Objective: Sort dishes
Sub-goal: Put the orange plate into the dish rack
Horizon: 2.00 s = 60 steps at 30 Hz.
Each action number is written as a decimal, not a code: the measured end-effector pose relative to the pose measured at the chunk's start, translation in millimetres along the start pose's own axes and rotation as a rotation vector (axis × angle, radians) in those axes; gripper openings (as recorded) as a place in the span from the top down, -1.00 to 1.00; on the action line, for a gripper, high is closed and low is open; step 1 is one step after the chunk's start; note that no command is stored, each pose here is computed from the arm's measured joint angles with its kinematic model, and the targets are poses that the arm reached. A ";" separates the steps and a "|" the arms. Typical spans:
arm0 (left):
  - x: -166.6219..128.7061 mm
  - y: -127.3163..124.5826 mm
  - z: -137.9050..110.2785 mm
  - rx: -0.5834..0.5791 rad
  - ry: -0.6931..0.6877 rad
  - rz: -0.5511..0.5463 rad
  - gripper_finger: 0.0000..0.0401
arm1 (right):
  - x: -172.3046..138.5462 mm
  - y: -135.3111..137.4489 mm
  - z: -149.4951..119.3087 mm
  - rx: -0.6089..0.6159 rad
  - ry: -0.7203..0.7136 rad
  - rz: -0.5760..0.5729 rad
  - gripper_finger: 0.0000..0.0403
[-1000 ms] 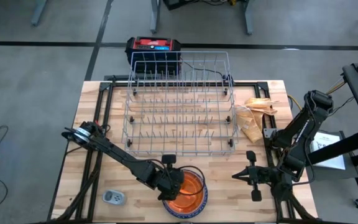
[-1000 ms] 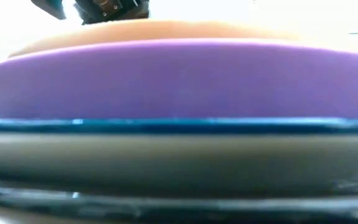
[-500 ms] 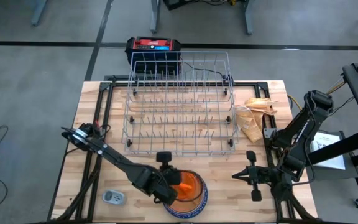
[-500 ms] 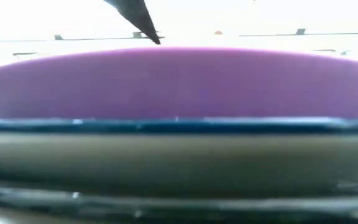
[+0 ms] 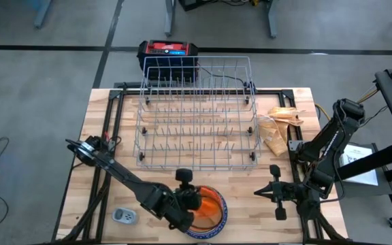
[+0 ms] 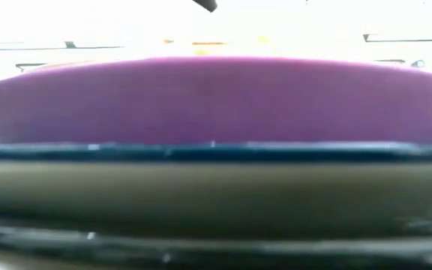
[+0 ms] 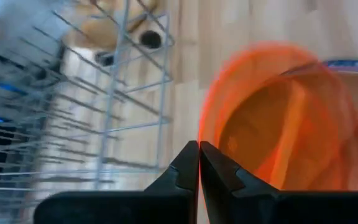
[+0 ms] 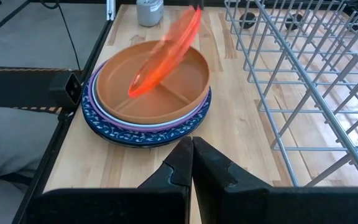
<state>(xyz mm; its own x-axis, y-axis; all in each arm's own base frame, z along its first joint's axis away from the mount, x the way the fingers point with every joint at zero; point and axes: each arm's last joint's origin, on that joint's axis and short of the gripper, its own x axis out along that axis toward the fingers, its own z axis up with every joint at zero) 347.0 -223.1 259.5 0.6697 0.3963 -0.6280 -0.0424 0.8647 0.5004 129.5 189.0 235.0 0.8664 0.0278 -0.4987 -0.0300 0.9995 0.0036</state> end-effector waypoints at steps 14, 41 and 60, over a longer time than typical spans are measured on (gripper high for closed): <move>-23.7 0.1 9.4 -0.003 -0.089 0.078 1.00 | 0.1 -0.1 -0.4 -0.002 0.001 0.000 1.00; -100.2 37.8 35.3 0.078 -0.210 0.237 1.00 | 0.1 -0.2 -0.6 -0.005 0.003 -0.001 1.00; -146.4 133.5 41.8 0.261 -0.084 0.459 1.00 | 0.1 -0.3 -0.6 -0.009 0.002 -0.002 1.00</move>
<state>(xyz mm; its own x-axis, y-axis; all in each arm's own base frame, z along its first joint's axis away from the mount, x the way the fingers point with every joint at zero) 274.3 -178.6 443.1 0.6834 0.6801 -0.2652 -0.1665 0.4989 0.8505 129.3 188.6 234.4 0.8652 0.0254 -0.5007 -0.0324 0.9995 -0.0051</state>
